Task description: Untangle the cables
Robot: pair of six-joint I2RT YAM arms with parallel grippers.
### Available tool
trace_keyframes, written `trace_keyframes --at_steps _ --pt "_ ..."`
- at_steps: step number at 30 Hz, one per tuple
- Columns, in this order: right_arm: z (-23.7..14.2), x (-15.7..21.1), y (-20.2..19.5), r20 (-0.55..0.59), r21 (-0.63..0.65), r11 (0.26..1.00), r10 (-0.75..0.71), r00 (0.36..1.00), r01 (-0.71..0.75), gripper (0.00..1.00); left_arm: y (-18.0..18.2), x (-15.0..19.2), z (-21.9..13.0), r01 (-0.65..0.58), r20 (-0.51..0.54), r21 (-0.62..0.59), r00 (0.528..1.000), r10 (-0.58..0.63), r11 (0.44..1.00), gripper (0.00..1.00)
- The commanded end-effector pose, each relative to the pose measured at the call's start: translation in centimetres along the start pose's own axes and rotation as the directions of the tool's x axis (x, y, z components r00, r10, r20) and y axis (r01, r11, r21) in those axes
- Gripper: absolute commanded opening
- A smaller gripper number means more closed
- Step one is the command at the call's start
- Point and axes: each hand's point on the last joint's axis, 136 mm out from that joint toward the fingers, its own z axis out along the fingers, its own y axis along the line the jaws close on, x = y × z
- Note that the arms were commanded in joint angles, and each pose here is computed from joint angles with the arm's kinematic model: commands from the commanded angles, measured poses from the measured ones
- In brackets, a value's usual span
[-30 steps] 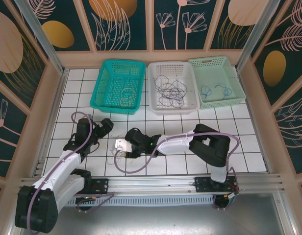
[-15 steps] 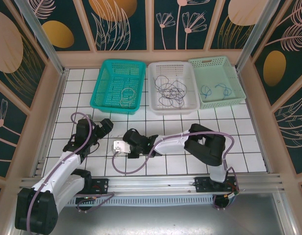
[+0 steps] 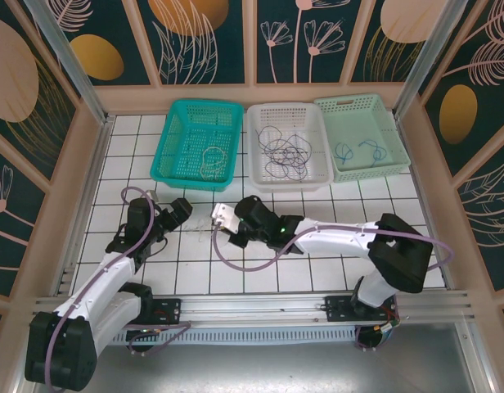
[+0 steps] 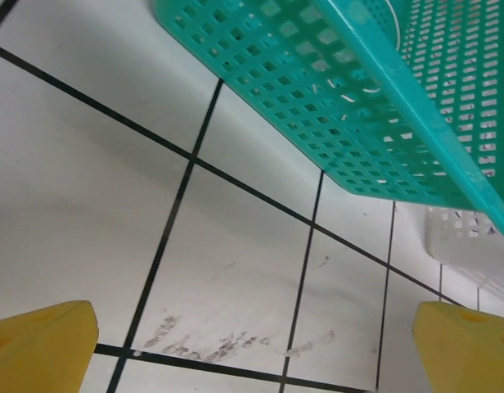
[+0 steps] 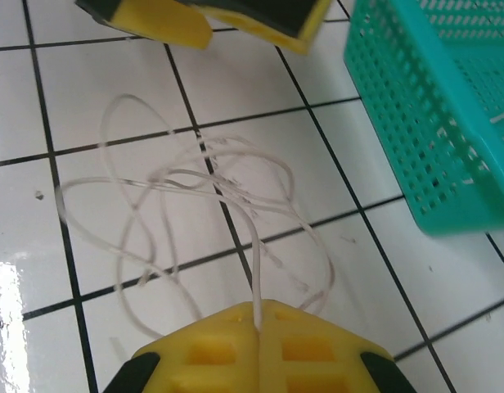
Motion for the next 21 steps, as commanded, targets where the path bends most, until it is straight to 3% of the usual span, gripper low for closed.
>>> trace_keyframes --at_steps 1,9,16,21 --pt "0.0 2.3 1.9 -0.076 -0.074 0.995 0.061 0.995 -0.067 0.00 -2.1 -0.4 -0.2 -0.037 -0.003 0.092 0.999 0.038 0.995 0.98" --pt "2.7 5.6 3.0 -0.179 -0.078 0.992 0.084 0.980 -0.099 0.06 -3.7 1.8 -0.8 -0.076 -0.043 0.198 0.995 0.086 0.977 0.93" --pt "3.3 5.8 3.2 -0.172 -0.072 0.987 0.128 0.977 -0.142 0.09 -4.6 7.4 0.1 -0.120 -0.204 0.269 0.963 0.178 0.956 0.76" --pt "2.8 5.3 2.8 -0.142 -0.048 0.989 0.133 0.981 -0.141 0.00 -5.2 8.3 0.3 -0.152 -0.221 0.290 0.950 0.221 0.945 0.75"
